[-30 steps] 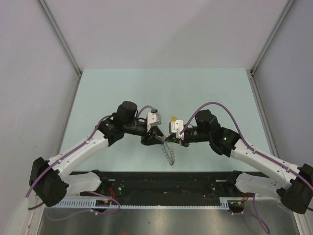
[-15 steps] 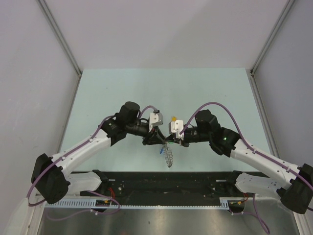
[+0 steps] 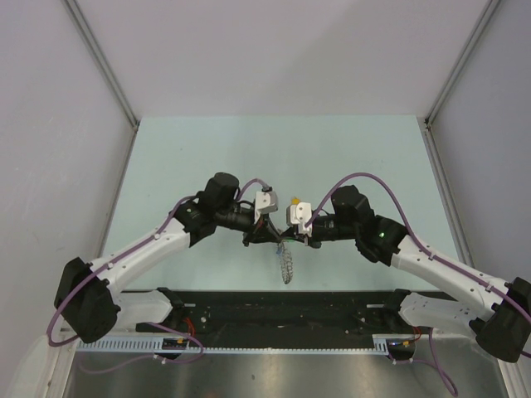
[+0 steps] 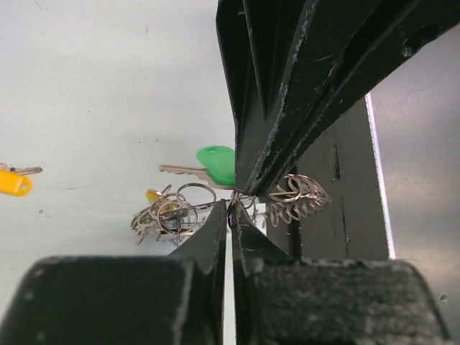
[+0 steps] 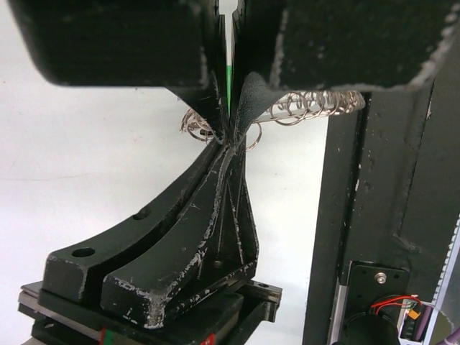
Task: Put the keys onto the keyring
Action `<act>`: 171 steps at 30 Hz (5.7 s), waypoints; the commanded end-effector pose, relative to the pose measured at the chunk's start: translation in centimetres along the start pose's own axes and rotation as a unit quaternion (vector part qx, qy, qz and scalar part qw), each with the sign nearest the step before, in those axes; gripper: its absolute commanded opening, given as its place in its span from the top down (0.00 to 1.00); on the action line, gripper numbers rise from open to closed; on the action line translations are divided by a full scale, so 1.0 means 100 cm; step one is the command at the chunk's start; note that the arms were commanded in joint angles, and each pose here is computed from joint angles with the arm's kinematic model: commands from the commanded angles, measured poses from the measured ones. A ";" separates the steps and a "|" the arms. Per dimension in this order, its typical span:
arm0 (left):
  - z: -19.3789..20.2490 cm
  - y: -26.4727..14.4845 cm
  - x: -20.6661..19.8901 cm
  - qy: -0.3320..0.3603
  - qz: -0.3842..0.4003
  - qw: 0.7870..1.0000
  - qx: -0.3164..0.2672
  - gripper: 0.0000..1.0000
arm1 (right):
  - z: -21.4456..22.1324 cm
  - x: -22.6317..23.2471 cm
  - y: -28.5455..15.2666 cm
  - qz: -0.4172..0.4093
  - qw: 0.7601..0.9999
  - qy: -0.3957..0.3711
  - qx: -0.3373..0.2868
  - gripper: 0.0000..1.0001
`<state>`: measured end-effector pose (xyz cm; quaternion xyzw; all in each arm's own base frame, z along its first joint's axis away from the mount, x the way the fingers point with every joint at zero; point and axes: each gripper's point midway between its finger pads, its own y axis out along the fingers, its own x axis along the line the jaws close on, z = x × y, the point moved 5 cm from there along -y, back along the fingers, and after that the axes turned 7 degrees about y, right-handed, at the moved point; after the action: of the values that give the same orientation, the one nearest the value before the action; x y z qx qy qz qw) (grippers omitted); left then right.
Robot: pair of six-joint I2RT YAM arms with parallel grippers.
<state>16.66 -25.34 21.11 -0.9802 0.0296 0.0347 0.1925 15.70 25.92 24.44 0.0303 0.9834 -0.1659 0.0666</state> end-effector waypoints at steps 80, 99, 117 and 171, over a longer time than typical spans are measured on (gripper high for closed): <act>-0.012 -0.002 -0.010 0.013 0.027 0.998 -0.050 0.95 | -0.029 -0.005 -0.005 -0.007 0.999 -0.034 -0.042 1.00; -0.007 -0.003 -0.014 0.007 0.028 0.998 -0.047 0.70 | -0.030 -0.006 -0.010 0.001 0.999 -0.032 -0.043 1.00; -0.002 0.000 -0.013 -0.001 0.020 0.999 -0.032 0.87 | -0.034 -0.002 -0.011 -0.006 0.998 -0.037 -0.049 1.00; -0.017 -0.038 -0.021 0.031 -0.147 0.977 -0.152 0.61 | -0.035 0.002 -0.008 -0.020 0.998 -0.042 -0.053 1.00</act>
<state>14.95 -22.52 23.66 -0.9911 -0.1303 0.0113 0.0245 15.36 25.74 25.21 0.0168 0.9851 -0.1563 0.0702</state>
